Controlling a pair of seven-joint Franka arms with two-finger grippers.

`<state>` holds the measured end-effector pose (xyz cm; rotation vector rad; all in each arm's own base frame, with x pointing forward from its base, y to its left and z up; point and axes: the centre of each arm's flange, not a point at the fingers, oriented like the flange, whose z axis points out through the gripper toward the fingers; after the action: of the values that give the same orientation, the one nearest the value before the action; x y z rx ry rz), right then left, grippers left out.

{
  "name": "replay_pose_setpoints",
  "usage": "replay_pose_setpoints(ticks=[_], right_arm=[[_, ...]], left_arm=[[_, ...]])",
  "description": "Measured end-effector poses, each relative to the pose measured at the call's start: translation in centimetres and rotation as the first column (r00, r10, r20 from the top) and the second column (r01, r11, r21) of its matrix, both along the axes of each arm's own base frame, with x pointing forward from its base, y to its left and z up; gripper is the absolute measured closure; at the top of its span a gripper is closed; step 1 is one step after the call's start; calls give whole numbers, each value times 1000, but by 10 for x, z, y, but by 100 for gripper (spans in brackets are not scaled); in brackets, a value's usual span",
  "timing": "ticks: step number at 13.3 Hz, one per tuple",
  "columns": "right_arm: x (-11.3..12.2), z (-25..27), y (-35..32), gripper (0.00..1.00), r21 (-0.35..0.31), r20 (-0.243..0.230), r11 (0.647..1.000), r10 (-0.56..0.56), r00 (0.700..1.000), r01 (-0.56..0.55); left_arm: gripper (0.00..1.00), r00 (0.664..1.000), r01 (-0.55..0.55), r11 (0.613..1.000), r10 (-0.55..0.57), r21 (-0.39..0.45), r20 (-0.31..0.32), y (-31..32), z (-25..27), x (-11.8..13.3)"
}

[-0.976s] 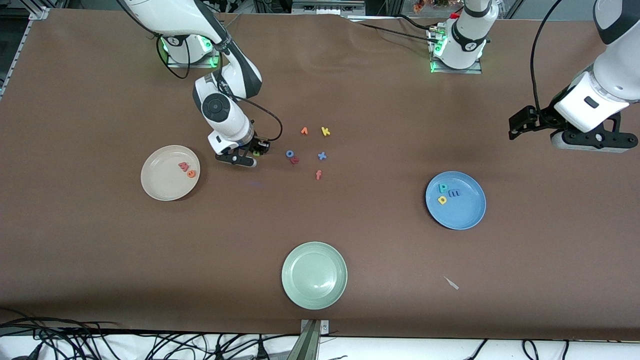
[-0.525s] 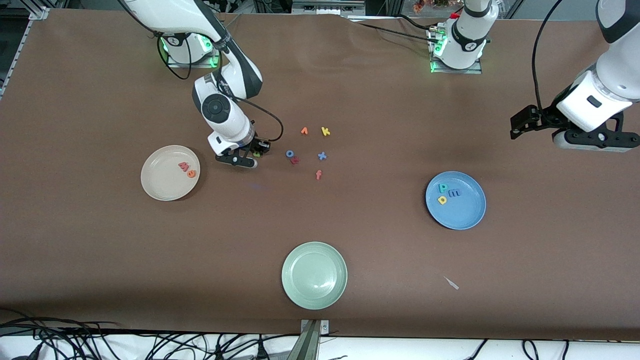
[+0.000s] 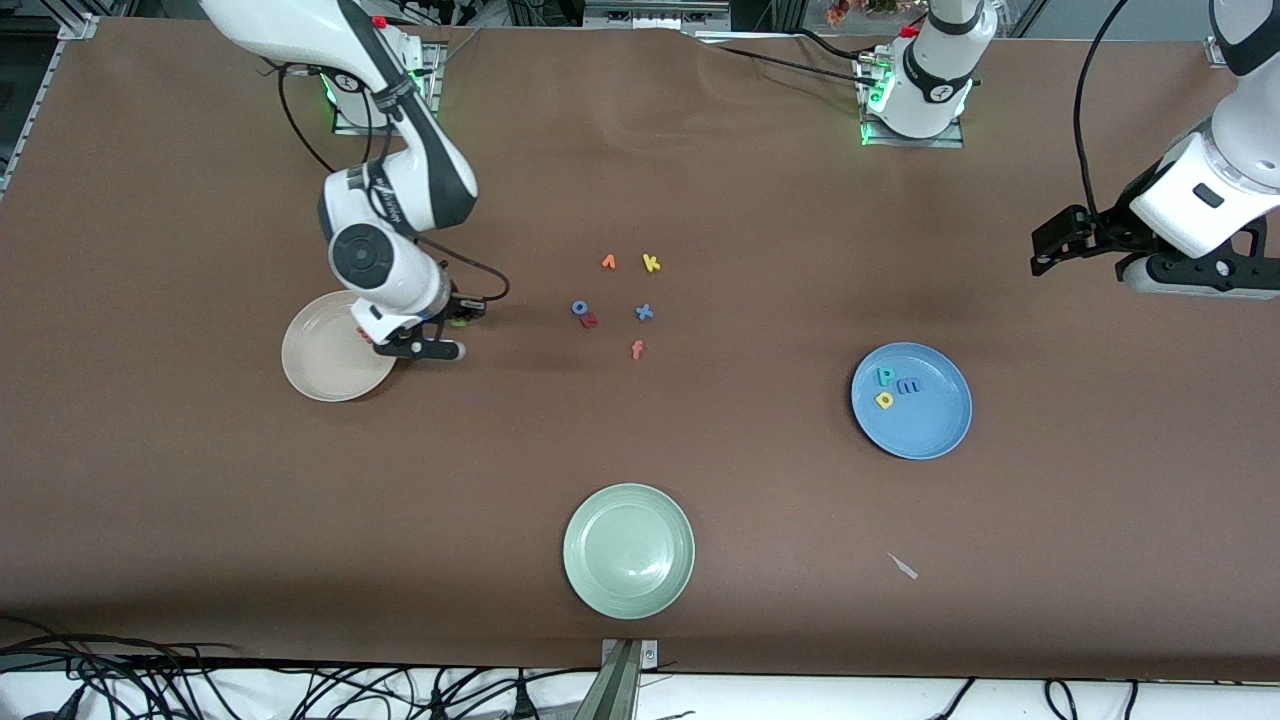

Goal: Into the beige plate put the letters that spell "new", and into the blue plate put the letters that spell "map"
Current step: 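Carry the green n to the white plate and open the right gripper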

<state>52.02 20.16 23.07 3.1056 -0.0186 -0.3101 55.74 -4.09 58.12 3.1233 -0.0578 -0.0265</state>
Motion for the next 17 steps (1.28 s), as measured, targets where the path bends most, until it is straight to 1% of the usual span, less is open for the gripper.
replay_pose_setpoints(ticks=[4,6,8,10,13,14,15,16,17], right_arm=[[23,13,-81,74,2,-44,994,111,993,-111],[30,16,-123,74,8,-51,988,157,986,-156],[33,13,-156,74,9,-59,984,177,982,-176],[34,8,-170,58,6,-68,986,166,984,-166],[43,16,-167,27,6,-57,985,172,983,-172],[47,24,-163,18,10,-65,984,177,982,-176],[51,33,-157,7,17,-81,983,184,980,-183],[55,43,-150,0,23,-99,982,191,977,-189],[59,54,-141,0,26,-111,981,193,975,-191]], left_arm=[[0,1000,-3,1000,3,1,-8,2,3,-1],[0,1000,-7,1000,7,0,-3,4,6,-1],[0,1000,-19,1000,19,0,-2,11,7,0],[0,1000,-30,1000,30,0,-1,18,7,0],[0,1000,-17,1000,17,0,2,10,8,0],[0,1000,-12,1000,12,0,2,7,9,0],[0,1000,-10,1000,10,0,2,6,9,0],[0,1000,-10,1000,10,0,2,7,9,0],[0,1000,-10,1000,10,0,2,7,9,0]])
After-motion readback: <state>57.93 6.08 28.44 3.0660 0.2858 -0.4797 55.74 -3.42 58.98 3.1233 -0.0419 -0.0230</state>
